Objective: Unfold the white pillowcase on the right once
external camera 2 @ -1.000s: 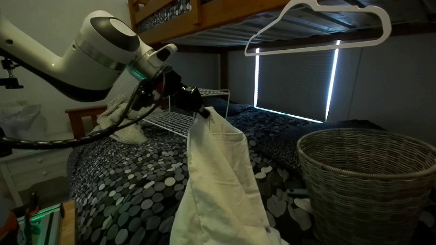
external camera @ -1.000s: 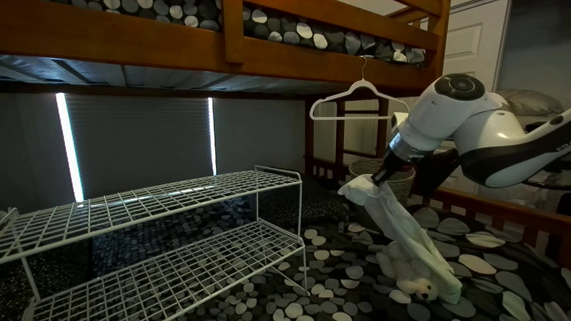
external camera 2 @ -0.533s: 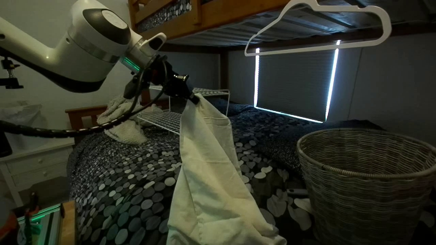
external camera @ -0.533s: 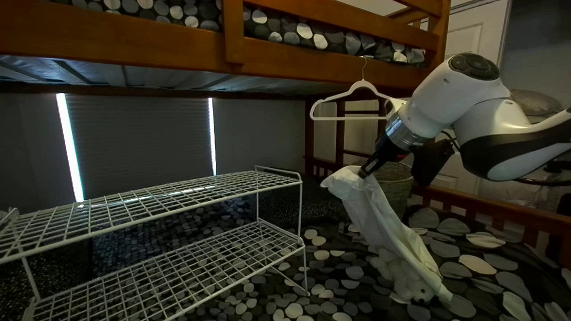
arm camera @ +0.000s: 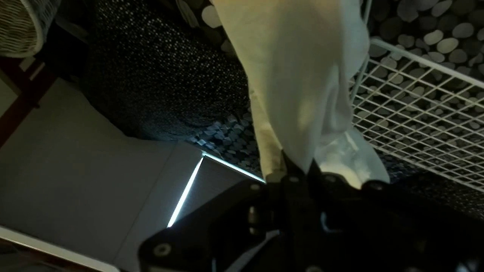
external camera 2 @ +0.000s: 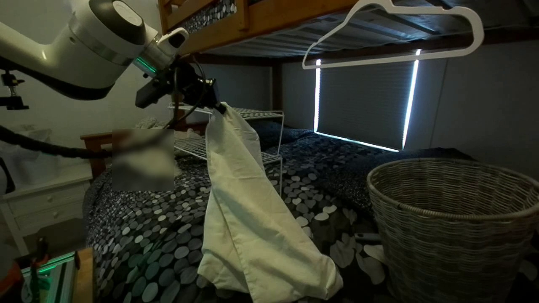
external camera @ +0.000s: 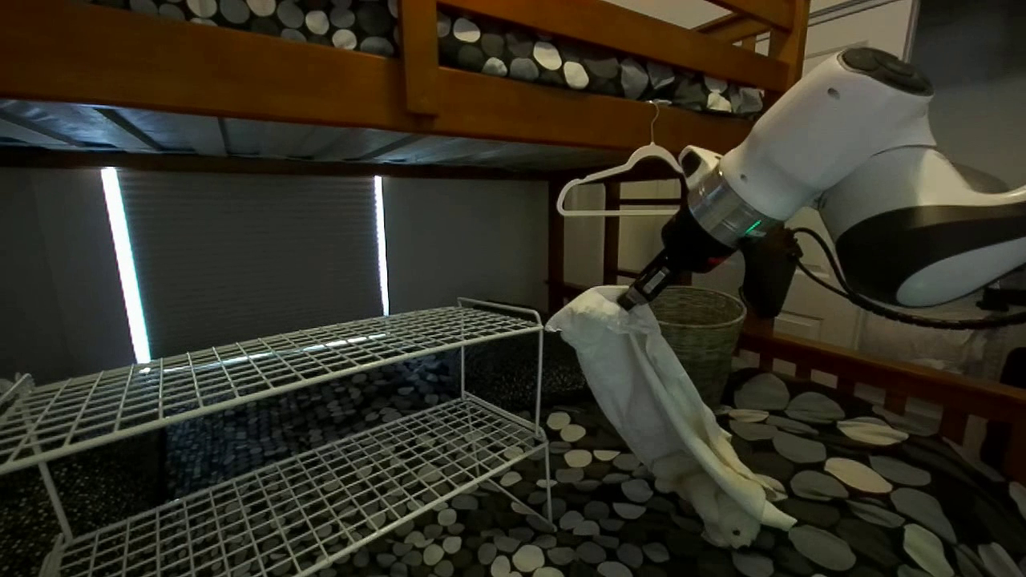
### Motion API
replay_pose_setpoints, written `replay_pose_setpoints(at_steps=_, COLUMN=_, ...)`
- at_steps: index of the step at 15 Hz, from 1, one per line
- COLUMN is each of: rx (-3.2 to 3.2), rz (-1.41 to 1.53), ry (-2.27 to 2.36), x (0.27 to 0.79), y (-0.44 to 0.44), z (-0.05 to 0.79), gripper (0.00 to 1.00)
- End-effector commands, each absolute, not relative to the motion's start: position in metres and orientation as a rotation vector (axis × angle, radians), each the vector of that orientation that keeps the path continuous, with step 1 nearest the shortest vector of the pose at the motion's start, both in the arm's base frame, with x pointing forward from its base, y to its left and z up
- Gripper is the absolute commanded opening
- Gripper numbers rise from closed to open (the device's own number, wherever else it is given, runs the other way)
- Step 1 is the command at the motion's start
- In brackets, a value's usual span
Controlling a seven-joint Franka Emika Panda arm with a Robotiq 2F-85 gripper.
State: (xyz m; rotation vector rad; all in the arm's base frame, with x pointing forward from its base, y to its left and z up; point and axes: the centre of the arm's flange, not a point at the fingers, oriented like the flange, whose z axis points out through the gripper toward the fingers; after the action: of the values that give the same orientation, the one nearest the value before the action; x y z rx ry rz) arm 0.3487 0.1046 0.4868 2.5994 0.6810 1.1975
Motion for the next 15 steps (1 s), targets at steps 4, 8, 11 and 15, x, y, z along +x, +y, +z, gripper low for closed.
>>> replay_pose_setpoints(at_steps=4, rx=2.588, rz=1.237, ry=0.785, x=0.264, y=0.103, z=0.513, gripper=0.01)
replay_pose_setpoints(at_steps=8, rx=2.570, rz=1.261, ry=0.790, x=0.246, y=0.098, z=0.529, gripper=0.01)
replay_pose_setpoints(at_steps=11, rx=2.548, rz=1.193, ry=0.700, x=0.248, y=0.084, z=0.528, gripper=0.01)
replay_pose_setpoints(at_steps=15, rx=2.501, rz=0.963, ry=0.491, x=0.275, y=0.049, z=0.501, gripper=0.01)
